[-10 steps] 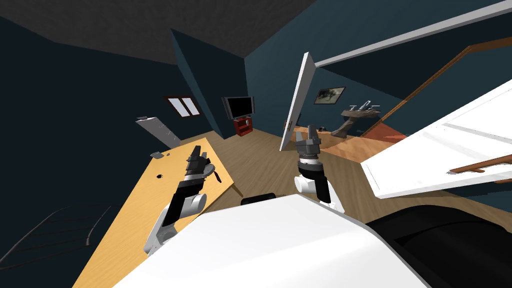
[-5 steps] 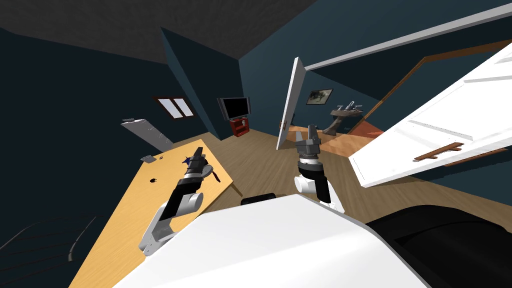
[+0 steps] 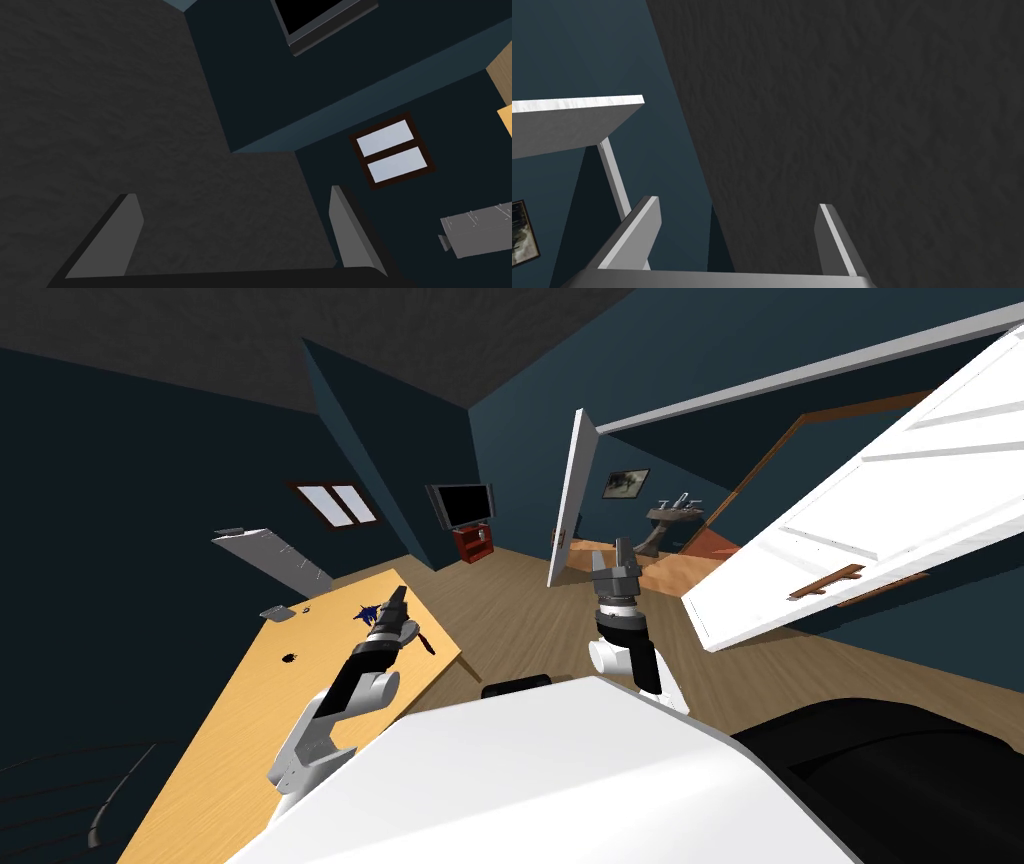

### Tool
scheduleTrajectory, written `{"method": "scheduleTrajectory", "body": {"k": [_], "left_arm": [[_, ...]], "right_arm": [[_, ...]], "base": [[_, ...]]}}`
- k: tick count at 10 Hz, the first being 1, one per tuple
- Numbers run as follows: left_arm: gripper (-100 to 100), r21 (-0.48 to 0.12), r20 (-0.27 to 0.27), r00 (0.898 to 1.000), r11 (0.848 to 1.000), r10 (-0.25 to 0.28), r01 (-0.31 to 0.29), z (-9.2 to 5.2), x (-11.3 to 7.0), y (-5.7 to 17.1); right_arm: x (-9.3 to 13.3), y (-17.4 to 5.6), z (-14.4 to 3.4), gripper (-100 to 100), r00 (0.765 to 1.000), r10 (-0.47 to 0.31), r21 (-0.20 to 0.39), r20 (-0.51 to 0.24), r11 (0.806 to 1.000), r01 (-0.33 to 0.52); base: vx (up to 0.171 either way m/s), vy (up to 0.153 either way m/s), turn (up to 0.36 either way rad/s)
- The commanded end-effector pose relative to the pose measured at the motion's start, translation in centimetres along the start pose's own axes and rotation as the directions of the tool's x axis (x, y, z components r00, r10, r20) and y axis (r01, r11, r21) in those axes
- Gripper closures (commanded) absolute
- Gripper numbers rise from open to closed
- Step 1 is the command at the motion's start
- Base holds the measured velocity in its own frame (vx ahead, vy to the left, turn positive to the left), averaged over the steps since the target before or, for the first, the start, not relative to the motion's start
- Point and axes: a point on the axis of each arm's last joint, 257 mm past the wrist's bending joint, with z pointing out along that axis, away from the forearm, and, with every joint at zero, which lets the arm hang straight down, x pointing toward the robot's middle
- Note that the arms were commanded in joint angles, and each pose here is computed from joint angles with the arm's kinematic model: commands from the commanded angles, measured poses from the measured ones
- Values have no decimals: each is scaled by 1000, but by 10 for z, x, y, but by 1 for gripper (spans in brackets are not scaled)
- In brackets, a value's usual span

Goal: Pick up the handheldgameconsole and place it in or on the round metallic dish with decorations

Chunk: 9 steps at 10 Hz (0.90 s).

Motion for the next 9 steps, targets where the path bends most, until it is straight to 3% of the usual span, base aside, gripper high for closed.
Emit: {"method": "scheduleTrajectory", "body": {"k": [1,2,9], "left_arm": [[-100,-13,-3,1000,1000,6,-6,1,-1,4],[-100,-68,-15,999,997,43,-44,3,-5,23],[-100,-73,-17,999,996,43,-44,3,-5,25]], "right_arm": [[0,0,0,0,1000,0,0,0,1000,0],[0,0,0,0,1000,0,0,0,1000,0],[0,0,0,0,1000,0,0,0,1000,0]], "base": [[-15,-9,-42],[-28,-22,-85],[-6,0,-15]]}}
